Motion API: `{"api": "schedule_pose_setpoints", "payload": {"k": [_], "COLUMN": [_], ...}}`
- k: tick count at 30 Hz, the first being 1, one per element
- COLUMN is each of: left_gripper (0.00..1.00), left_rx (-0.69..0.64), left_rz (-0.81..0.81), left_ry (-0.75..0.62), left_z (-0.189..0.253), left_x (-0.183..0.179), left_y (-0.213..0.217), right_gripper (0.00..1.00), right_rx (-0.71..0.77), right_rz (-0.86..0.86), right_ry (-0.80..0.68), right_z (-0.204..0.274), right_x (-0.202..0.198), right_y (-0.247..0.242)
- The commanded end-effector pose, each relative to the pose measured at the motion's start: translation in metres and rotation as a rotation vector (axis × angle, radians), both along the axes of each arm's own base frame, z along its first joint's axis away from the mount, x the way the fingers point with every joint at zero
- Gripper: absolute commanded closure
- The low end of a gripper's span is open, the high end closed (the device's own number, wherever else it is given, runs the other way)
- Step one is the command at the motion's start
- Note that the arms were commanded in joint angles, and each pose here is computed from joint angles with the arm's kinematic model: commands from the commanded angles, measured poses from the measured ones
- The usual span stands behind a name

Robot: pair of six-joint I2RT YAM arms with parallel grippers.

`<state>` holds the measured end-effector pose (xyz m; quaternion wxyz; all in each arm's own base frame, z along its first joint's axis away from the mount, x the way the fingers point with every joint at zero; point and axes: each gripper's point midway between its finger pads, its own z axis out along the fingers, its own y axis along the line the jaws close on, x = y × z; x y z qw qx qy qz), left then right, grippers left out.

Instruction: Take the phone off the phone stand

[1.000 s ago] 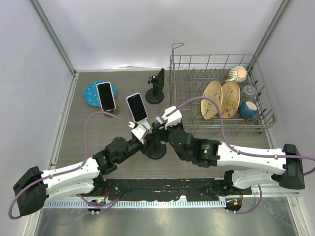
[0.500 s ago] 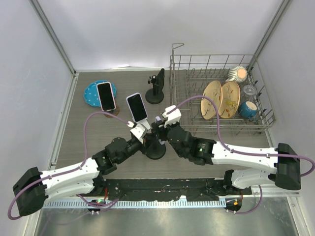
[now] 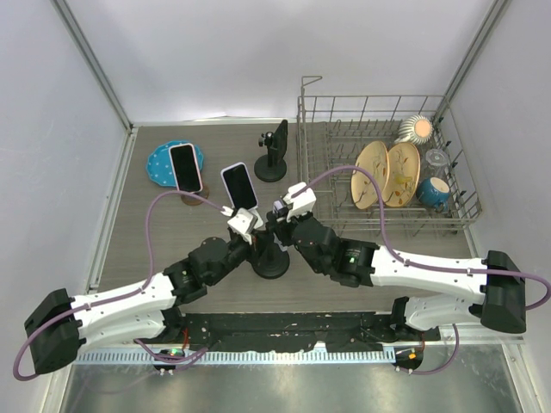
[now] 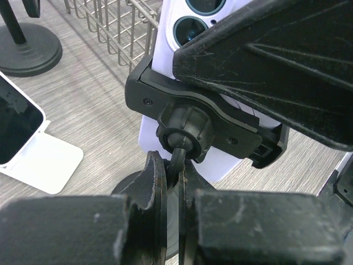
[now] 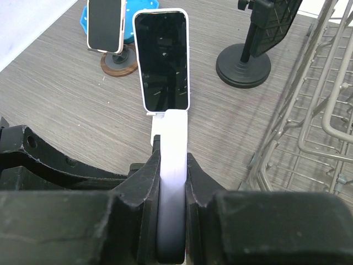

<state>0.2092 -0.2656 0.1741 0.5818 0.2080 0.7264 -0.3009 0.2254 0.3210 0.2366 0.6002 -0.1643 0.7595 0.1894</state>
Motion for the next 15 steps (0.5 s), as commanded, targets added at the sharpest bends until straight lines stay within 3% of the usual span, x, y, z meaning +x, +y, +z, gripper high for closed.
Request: {"api": "schedule_pose_setpoints", "payload": {"k": [1,15], "left_gripper": [1.00,1.00], "left_rx": [-0.107,-0.150], "left_rz": [0.248,0.305], "left_ry": [0.032,0.128], "left_z": [0.025,0.013], "left_x": [0.032,0.051], "left_y": [0.022,0.040], "right_gripper": [0.99,0.99], "right_rx": [-0.108,-0.188], "right_rz": [0.071,0.096], "right_ry": [0.080,0.164], "right_z": [-0.021,-0.039], "right_x": [-0.022,-0.045], "right_y": [0.000,-0.013]}}
